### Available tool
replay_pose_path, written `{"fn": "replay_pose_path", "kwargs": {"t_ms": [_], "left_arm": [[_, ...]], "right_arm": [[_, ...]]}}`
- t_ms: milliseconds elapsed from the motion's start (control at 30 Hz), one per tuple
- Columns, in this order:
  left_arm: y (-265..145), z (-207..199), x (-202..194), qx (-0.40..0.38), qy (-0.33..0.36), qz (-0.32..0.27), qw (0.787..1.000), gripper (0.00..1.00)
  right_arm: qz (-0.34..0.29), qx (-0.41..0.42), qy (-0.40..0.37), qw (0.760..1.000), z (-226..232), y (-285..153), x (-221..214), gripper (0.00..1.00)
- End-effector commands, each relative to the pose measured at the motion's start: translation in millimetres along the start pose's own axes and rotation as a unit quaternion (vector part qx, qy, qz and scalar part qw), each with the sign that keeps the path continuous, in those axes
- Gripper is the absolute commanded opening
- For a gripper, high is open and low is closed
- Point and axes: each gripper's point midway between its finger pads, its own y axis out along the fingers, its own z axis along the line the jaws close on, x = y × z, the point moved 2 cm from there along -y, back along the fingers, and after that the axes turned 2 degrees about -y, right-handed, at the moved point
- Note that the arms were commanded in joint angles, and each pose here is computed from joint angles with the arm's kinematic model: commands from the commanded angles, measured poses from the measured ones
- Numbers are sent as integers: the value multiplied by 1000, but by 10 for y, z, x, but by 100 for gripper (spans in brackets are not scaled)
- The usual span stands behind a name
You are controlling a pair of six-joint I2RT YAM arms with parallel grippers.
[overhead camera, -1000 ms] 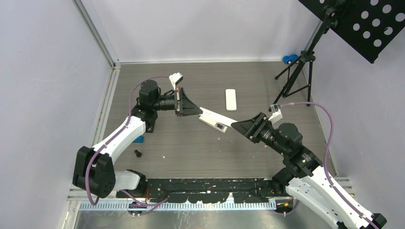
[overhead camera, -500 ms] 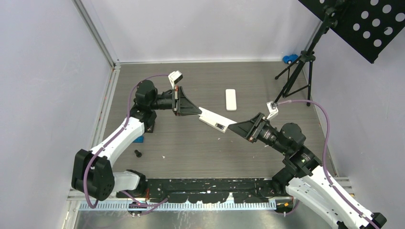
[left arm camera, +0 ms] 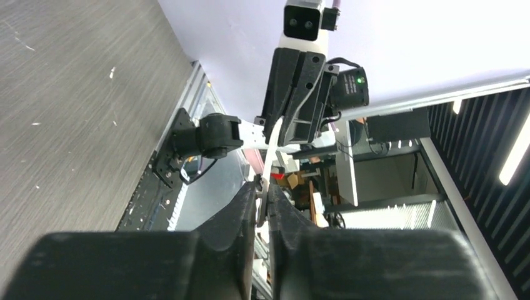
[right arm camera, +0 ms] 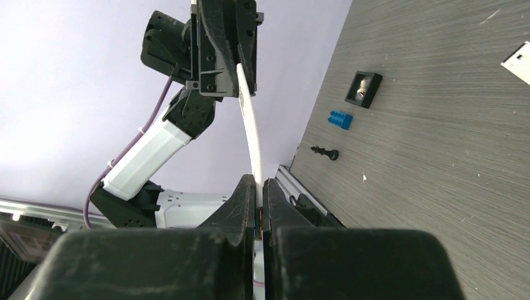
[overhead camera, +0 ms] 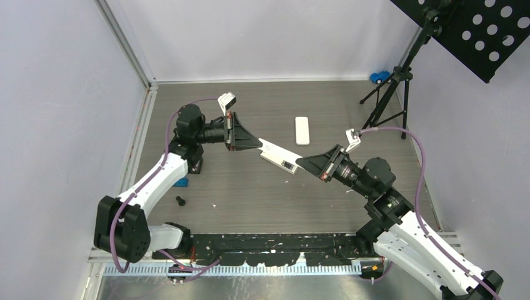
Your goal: Load the batteries into the remote control
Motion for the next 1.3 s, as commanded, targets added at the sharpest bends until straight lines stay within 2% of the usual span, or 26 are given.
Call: {"fn": "replay_pose_path", "kwargs": {"t_ms": [0,67,133,300,400,467,533,633,767,967,1267], "left_arm": [[5,-97,93,13,27,-16,999,29],[-10,53,163,44,33,-29,998,51],[-31,247,269,86,37,-54,994,62],[-146,877,549,224,59,-125,965,73],[-265,1284,672,303,80,-152,937,74],[-326,1547,700,346,88,-146,923,75],[-381,1797,712,384,89,-135,909,74],[-397,2125,712,413,81,-116,899,72],[-286,2337,680,395,63,-93,912,65],[-155,2524,679,358,62,-88,928,64],[-151,2596,757,364,76,-96,923,64]], "right_arm": [[-27,-14,3,1000,-41,94,111,0],[-43,-41,13,998,-152,130,154,0],[-57,-78,21,995,-286,151,195,0],[-75,-171,49,981,-723,185,178,0],[-95,-230,52,967,-1059,236,188,0],[-87,-245,37,965,-1200,323,161,0],[-85,-234,27,968,-1281,424,138,0],[-83,-203,23,975,-1276,607,143,0],[-81,-211,37,974,-1415,776,128,1],[-70,-224,50,971,-1588,890,96,1],[-43,-219,91,971,-1831,1028,15,0]]}}
